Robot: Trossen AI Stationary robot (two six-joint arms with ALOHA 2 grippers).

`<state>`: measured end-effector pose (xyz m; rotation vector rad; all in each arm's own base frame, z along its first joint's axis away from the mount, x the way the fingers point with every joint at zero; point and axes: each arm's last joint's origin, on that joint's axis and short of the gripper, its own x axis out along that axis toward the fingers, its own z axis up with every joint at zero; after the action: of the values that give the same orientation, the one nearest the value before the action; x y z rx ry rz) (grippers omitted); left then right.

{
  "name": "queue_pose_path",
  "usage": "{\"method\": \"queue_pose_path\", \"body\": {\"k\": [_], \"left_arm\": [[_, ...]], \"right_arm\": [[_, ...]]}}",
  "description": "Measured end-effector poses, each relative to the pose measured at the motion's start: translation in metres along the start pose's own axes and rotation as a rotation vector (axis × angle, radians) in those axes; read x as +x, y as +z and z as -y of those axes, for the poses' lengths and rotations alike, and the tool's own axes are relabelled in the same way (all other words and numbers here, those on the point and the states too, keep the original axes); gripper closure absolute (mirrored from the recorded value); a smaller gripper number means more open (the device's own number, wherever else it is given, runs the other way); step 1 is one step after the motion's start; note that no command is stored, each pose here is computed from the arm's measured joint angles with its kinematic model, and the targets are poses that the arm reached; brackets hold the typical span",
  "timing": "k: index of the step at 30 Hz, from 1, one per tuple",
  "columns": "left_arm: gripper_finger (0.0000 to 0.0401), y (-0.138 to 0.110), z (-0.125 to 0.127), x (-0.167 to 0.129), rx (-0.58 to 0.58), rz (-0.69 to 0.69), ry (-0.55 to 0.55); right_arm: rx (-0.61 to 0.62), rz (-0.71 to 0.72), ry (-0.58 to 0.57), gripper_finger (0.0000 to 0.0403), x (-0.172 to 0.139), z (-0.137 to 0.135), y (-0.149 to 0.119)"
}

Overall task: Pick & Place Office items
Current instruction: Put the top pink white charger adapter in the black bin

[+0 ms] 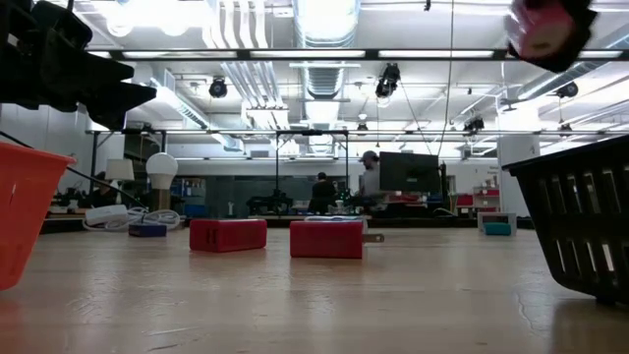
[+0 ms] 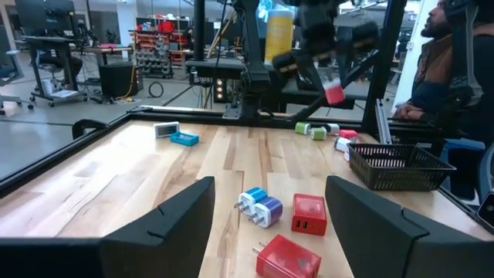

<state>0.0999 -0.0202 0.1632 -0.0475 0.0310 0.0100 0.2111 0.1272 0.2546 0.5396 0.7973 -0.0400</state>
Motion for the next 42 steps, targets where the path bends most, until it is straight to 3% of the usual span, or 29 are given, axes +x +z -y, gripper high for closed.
{"method": "queue_pose_path", "body": {"k": [11,21,32,42], "left_arm": [[0.0149,0.0,0.0,0.0,0.0,0.0,0.0],[0.0148,0.0,0.0,0.0,0.0,0.0,-0.001],[0.0148,0.0,0.0,0.0,0.0,-0.002,0.0],[0.0149,0.0,0.0,0.0,0.001,-0.003,0.0]], "right_arm": [[0.16,-0.079,0.031,0.0255,0.05,-0.033,-0.047],[0.318,-0.109,-0.026,0.0255,0.09,-0.034,-0.066],[0.328,-0.181,-0.033,0.0255,0.116,-0.056,-0.068],[0.27,-0.304,-0.222,0.0255,0.136,-0.065,-0.073]]}}
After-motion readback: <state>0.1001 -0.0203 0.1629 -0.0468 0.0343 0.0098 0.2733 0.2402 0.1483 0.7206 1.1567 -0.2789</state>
